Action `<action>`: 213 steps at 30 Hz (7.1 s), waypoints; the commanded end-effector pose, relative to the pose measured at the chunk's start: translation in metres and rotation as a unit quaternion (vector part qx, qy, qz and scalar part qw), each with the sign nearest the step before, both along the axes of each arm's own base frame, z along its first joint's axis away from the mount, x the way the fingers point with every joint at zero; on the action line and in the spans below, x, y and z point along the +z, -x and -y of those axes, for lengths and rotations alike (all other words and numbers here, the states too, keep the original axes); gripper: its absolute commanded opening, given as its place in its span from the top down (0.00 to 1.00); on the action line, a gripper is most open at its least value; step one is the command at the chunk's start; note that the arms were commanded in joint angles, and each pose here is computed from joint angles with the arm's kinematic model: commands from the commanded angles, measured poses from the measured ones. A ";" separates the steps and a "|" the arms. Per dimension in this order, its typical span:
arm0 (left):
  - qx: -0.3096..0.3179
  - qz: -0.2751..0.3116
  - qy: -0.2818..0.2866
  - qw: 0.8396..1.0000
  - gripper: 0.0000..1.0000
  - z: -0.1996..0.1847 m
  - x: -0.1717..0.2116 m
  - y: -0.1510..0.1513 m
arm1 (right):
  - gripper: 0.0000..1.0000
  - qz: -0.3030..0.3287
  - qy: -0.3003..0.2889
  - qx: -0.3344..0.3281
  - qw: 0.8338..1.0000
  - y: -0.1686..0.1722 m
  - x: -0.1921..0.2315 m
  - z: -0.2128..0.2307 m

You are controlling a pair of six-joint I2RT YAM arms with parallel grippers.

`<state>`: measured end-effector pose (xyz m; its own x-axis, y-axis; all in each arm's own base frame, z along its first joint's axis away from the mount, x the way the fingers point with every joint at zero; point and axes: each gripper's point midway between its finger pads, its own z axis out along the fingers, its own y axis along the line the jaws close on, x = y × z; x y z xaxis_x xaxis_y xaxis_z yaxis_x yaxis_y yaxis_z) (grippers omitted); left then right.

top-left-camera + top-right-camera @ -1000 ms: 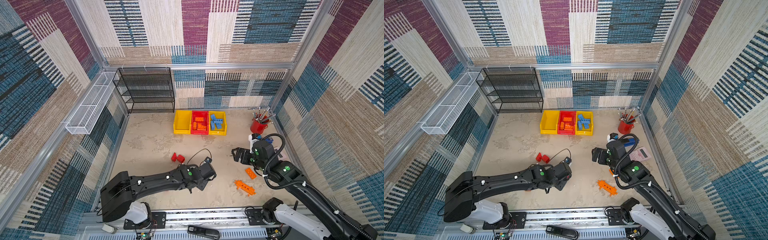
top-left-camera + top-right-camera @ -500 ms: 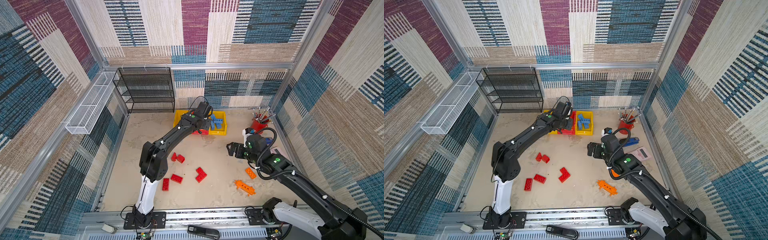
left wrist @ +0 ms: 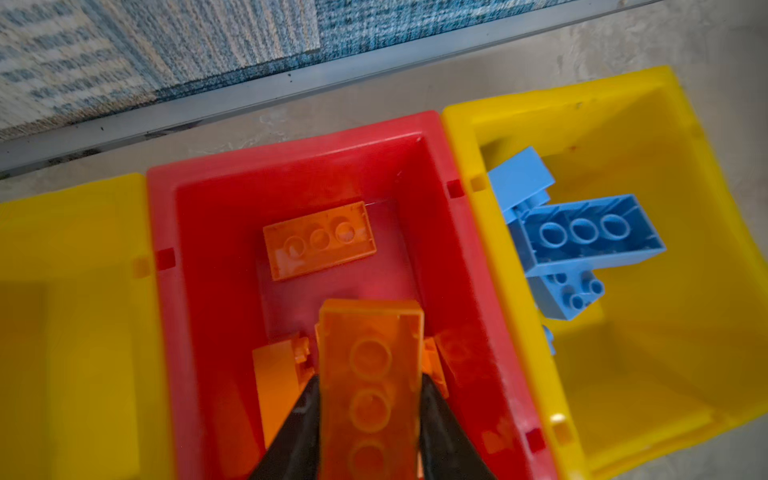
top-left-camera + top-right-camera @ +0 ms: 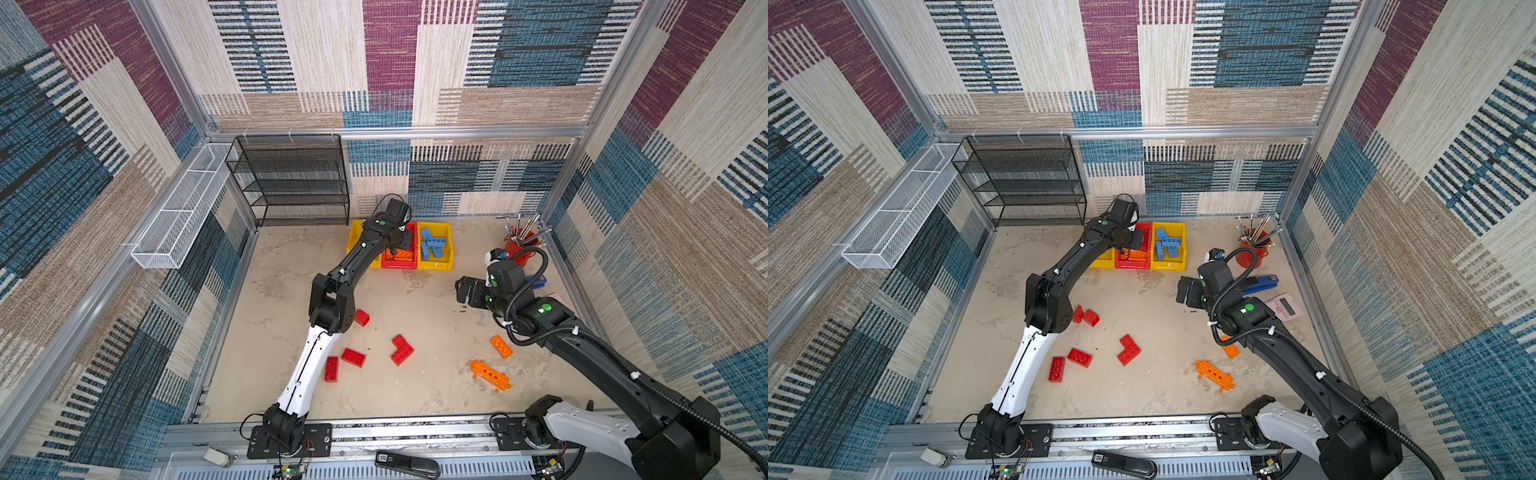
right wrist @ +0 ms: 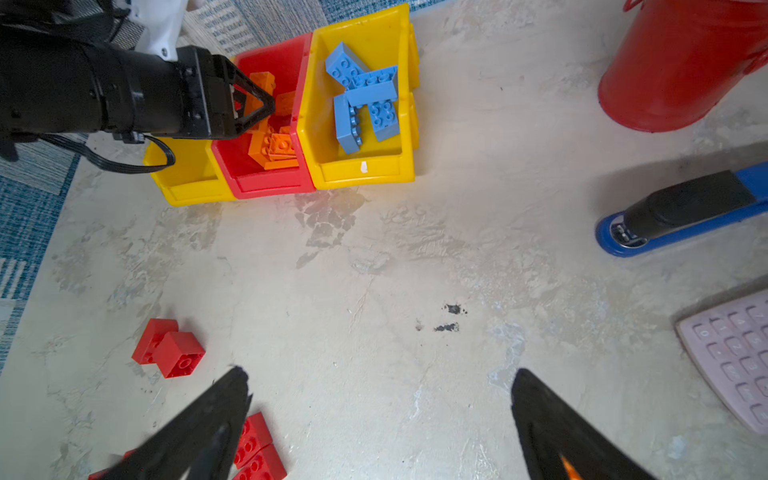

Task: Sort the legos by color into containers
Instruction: 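Drop the orange brick into the red bin while the right gripper reaches out, then grasp the orange 2x4 brick near the calculator with the right gripper, then carry the orange brick with the right gripper into the red bin and release, then move the right gripper to the long orange clip brick and grasp it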

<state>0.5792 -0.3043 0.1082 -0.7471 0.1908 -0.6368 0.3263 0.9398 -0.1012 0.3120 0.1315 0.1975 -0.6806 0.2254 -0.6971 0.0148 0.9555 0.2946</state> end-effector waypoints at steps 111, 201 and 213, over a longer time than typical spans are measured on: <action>0.038 0.031 0.135 0.990 0.00 -0.121 0.074 0.347 | 0.42 -0.086 0.034 0.084 0.992 -0.086 -0.055 -0.068; -0.031 -0.011 0.241 0.970 0.01 -0.100 0.063 0.375 | 0.01 -0.377 0.025 -0.114 0.919 0.157 -0.164 0.000; -0.014 -0.003 0.225 0.974 0.01 -0.109 0.062 0.373 | 0.01 -0.327 0.028 -0.024 0.944 0.090 -0.161 -0.059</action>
<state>0.2032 -0.1985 0.1691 -0.7573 -0.0702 -0.6493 0.3655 0.7784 -0.5104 0.1728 0.1426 0.0324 -0.9544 0.2974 -0.0264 0.2983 0.9534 -0.0444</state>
